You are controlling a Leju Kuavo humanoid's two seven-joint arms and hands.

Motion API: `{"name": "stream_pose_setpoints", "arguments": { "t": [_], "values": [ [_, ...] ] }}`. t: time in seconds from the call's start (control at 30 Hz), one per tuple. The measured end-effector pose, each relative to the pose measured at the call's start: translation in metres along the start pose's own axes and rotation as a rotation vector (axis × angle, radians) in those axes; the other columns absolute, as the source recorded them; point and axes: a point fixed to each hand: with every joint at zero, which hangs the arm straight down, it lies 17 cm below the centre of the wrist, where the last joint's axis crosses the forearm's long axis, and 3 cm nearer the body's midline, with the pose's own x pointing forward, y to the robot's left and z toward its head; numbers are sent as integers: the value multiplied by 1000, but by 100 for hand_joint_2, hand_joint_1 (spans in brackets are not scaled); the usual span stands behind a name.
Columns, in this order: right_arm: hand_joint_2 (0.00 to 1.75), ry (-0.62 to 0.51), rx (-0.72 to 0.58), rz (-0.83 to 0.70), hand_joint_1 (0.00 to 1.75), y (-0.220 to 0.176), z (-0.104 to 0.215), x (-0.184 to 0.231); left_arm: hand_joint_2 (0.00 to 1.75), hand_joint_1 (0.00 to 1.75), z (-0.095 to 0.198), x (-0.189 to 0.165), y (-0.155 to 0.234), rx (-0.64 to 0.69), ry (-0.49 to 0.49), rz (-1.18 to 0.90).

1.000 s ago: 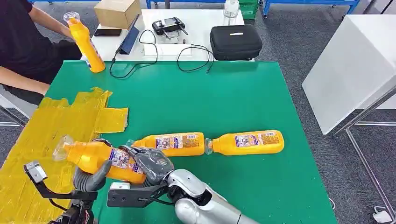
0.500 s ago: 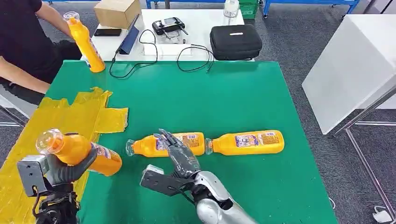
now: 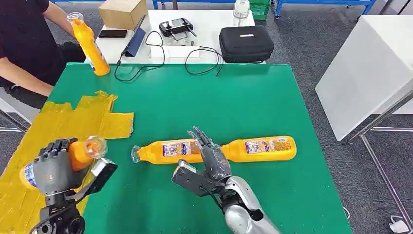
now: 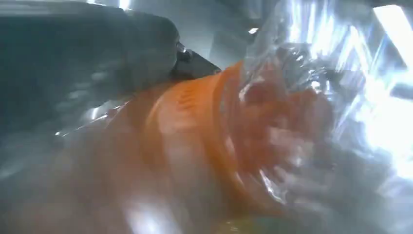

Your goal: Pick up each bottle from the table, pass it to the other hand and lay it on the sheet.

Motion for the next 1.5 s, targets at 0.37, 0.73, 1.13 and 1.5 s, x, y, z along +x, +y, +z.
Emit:
{"name": "stream_pose_setpoints", "arguments": {
  "t": [0.37, 0.73, 1.13, 1.5],
  "values": [
    [0, 9, 32, 10, 0, 2, -3, -1, 0, 0, 32, 4, -105, -319, -87, -139],
    [175, 21, 61, 61, 0, 4, -10, -4, 0, 0, 46, -13, -163, -497, -101, -179],
    [175, 89, 118, 252, 0, 5, -35, -36, 0, 0, 50, -3, -171, -517, -171, -99],
    [175, 188, 149, 402, 0, -4, -54, -83, 0, 0, 30, 43, -124, -453, -116, 618]
  ]
}}
